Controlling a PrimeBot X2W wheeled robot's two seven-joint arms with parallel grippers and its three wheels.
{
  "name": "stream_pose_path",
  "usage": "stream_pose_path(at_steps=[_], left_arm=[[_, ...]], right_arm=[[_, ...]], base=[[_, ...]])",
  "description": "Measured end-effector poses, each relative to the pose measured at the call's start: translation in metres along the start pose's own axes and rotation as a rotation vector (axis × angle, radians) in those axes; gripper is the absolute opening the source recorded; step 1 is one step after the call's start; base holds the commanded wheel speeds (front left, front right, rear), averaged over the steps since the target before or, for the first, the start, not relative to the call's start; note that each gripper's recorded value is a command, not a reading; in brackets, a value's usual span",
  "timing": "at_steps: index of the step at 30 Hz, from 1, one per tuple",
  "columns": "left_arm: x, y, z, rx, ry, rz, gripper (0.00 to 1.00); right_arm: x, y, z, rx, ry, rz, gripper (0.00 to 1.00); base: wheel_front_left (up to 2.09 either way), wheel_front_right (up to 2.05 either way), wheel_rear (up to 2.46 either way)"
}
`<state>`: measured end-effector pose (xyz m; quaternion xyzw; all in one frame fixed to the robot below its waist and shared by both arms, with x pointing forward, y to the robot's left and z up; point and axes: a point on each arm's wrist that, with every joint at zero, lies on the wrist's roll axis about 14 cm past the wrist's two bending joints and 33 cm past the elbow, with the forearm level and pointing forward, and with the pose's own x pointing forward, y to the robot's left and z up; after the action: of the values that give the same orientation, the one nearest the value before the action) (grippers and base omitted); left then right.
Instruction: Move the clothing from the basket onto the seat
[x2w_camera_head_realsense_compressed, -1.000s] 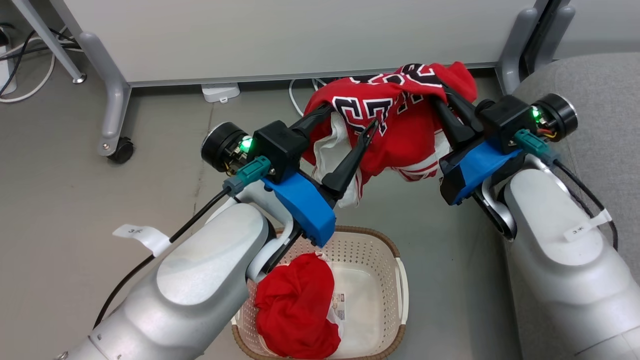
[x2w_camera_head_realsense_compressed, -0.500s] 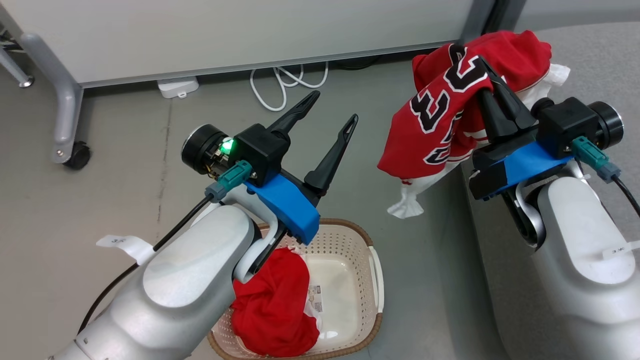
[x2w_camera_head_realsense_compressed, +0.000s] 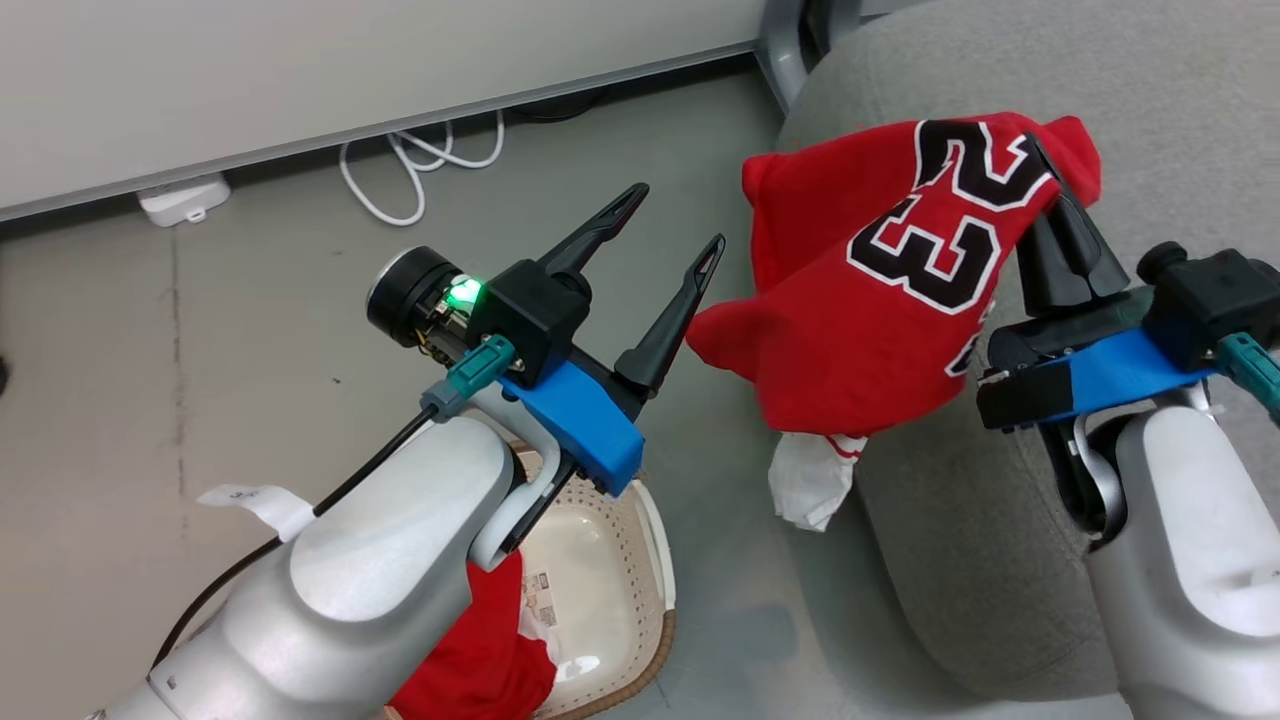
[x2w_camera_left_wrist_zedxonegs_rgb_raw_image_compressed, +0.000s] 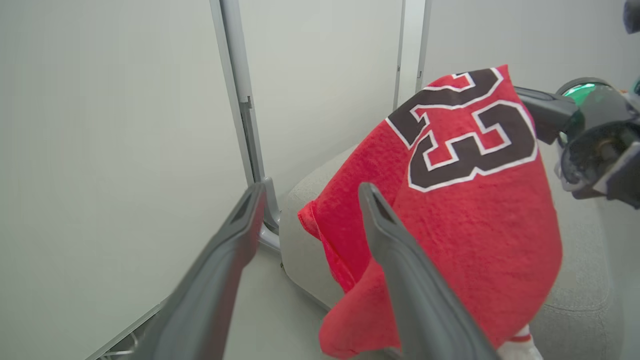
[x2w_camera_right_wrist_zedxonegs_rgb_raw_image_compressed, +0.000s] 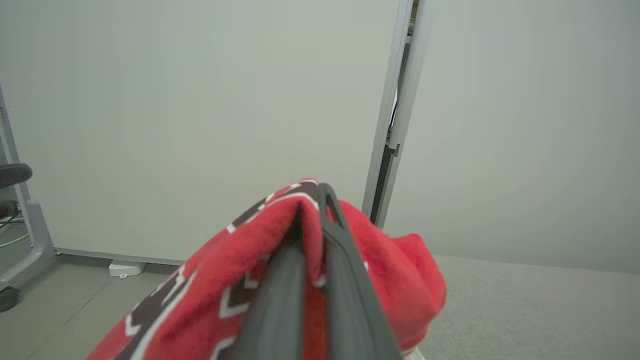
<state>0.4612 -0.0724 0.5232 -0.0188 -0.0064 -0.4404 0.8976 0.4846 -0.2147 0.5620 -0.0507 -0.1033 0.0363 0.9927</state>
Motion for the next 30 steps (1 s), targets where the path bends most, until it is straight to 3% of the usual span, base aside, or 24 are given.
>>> stream_pose_path(at_steps=[11,18,30], left_arm=[[0.029,-0.038,-0.007,-0.017,-0.007,-0.132,1.0],[0.036,-0.057,-0.007,-0.019,-0.008,-0.186,1.0],[0.037,-0.058,-0.013,-0.023,-0.002,-0.2,1.0]], right_arm=[[-0.057,-0.061,-0.006,-0.022,0.043,-0.203,0.0],[-0.083,-0.078,-0.009,-0.021,0.065,-0.276,0.0],[-0.071,-0.083,0.009,-0.017,-0.005,-0.295,0.0]], base=[[0.0,0.0,0.0],[0.0,0.0,0.0],[0.0,0.0,0.0]])
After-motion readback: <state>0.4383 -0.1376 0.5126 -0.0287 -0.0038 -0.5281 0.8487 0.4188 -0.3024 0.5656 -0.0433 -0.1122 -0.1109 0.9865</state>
